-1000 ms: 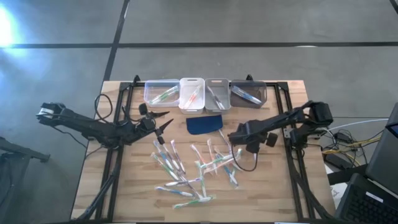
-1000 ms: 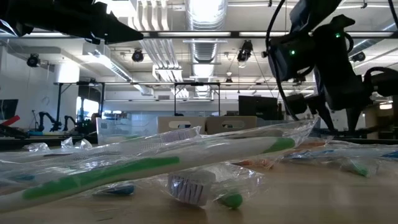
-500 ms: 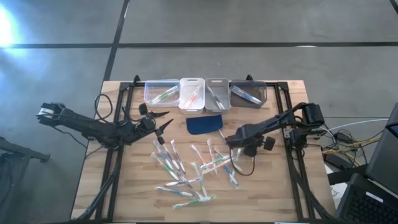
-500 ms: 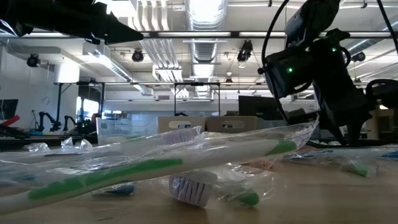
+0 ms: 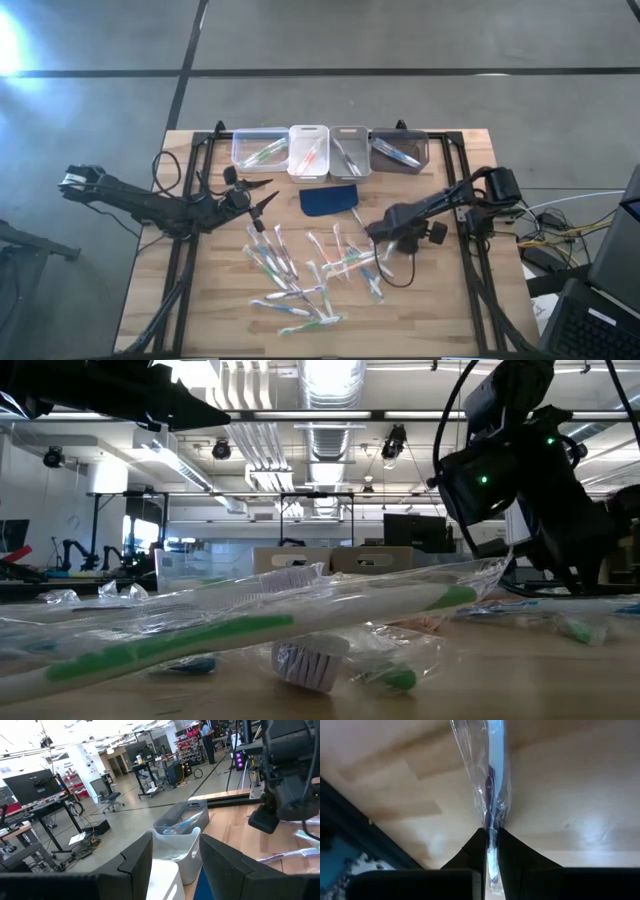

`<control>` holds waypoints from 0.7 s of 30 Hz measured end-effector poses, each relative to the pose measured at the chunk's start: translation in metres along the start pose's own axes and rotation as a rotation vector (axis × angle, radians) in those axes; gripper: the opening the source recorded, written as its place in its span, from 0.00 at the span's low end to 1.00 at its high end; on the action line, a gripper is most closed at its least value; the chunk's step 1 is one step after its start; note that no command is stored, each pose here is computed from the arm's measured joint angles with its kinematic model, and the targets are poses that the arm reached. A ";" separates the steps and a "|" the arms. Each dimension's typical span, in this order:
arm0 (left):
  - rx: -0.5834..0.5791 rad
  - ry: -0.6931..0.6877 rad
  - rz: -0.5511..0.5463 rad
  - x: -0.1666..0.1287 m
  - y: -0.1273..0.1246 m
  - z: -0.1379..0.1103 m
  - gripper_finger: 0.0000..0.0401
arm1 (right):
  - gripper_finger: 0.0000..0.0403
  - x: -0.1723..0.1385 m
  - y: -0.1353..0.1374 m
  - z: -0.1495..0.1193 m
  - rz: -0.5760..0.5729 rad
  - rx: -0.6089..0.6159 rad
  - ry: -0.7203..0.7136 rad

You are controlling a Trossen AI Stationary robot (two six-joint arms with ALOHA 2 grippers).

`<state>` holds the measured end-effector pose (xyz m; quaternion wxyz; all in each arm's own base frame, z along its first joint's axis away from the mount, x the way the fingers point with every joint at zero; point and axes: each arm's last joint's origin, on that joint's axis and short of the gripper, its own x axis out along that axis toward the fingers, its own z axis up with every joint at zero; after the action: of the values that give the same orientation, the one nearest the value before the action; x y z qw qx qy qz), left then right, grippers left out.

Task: Pick & Place Toothbrushes
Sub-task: Put the violet toothbrush into the gray bin

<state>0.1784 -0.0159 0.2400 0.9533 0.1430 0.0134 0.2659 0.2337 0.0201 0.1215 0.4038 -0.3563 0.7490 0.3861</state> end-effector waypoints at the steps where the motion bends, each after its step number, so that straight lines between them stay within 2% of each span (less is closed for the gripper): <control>1: 0.000 0.000 0.000 0.000 0.000 0.000 0.42 | 0.06 -0.003 0.001 0.001 -0.008 0.015 -0.008; 9: 0.000 0.000 0.000 0.000 0.000 0.000 0.42 | 0.06 -0.036 0.015 0.004 -0.120 0.145 -0.043; 16: 0.001 0.001 0.000 0.000 0.000 0.000 0.42 | 0.06 -0.077 0.022 -0.004 -0.321 0.413 -0.118; 21: 0.001 0.001 0.000 0.000 0.000 0.000 0.42 | 0.06 -0.105 0.022 -0.011 -0.415 0.617 -0.206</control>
<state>0.1784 -0.0159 0.2398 0.9532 0.1433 0.0141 0.2659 0.2553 0.0435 0.2247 0.6347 -0.3215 0.6974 0.0862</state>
